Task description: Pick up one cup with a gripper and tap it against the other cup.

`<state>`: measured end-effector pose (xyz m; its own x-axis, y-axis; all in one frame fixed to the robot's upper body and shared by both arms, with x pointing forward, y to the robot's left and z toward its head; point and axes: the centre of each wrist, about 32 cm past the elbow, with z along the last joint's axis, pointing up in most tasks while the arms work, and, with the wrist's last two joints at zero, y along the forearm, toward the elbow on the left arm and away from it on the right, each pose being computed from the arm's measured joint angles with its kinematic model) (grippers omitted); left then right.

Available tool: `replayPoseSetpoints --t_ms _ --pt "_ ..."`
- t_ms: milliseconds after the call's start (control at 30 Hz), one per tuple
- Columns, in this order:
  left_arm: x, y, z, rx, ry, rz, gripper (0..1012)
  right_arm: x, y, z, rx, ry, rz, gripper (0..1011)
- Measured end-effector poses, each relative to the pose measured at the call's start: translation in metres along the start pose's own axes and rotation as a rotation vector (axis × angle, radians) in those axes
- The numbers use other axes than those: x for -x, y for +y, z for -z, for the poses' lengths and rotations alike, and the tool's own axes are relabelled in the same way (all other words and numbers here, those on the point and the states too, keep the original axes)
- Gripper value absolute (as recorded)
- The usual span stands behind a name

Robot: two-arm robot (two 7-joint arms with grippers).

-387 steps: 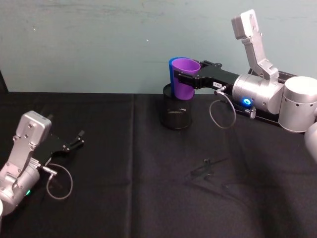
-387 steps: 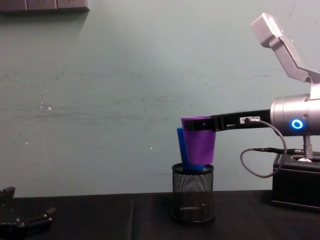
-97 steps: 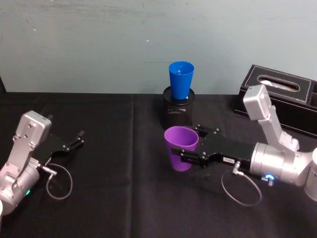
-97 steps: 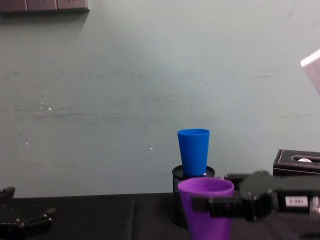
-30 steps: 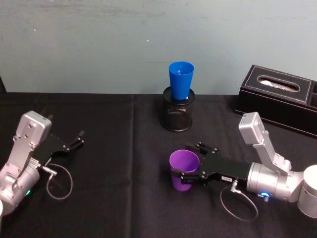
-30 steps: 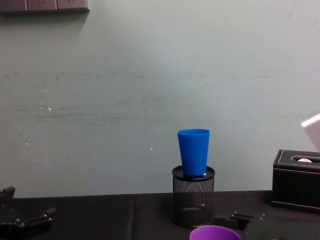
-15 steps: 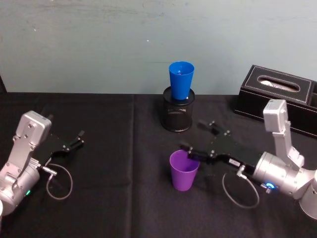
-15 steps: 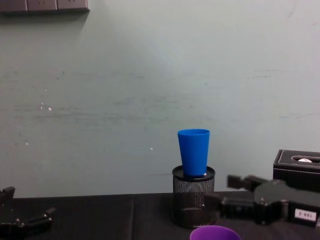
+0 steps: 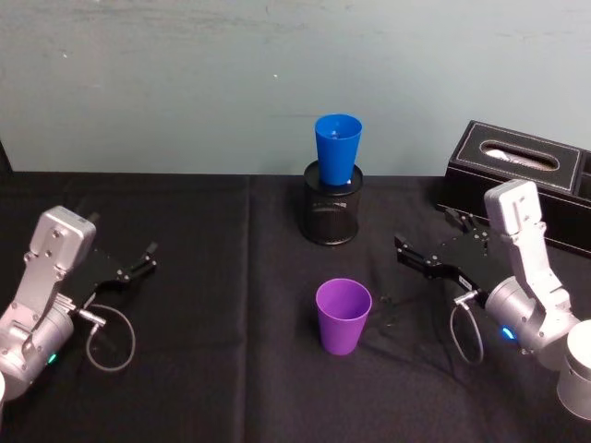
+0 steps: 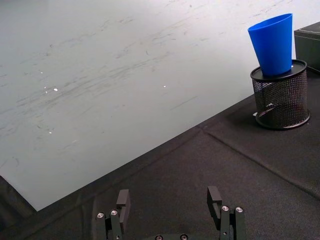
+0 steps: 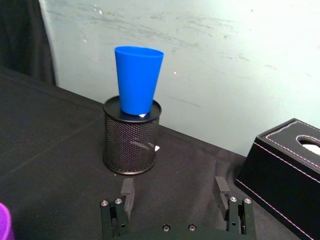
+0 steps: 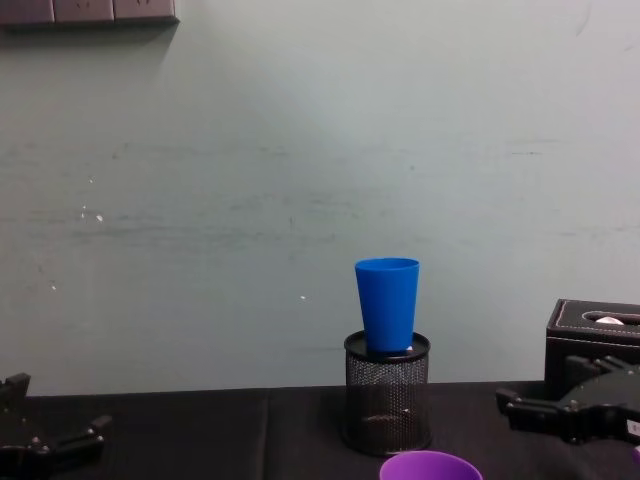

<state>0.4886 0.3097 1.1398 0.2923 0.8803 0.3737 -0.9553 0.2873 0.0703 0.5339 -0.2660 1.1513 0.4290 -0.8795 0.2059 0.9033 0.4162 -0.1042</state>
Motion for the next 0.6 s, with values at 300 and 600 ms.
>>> replayPoseSetpoints --t_ms 300,600 --pt "0.0 0.0 0.0 0.0 0.0 0.0 1011 0.0017 0.0044 0.0002 0.01 -0.006 -0.02 1004" --pt "0.0 0.0 0.0 0.0 0.0 0.0 1011 0.0016 0.0043 0.0002 0.011 -0.007 -0.014 1004"
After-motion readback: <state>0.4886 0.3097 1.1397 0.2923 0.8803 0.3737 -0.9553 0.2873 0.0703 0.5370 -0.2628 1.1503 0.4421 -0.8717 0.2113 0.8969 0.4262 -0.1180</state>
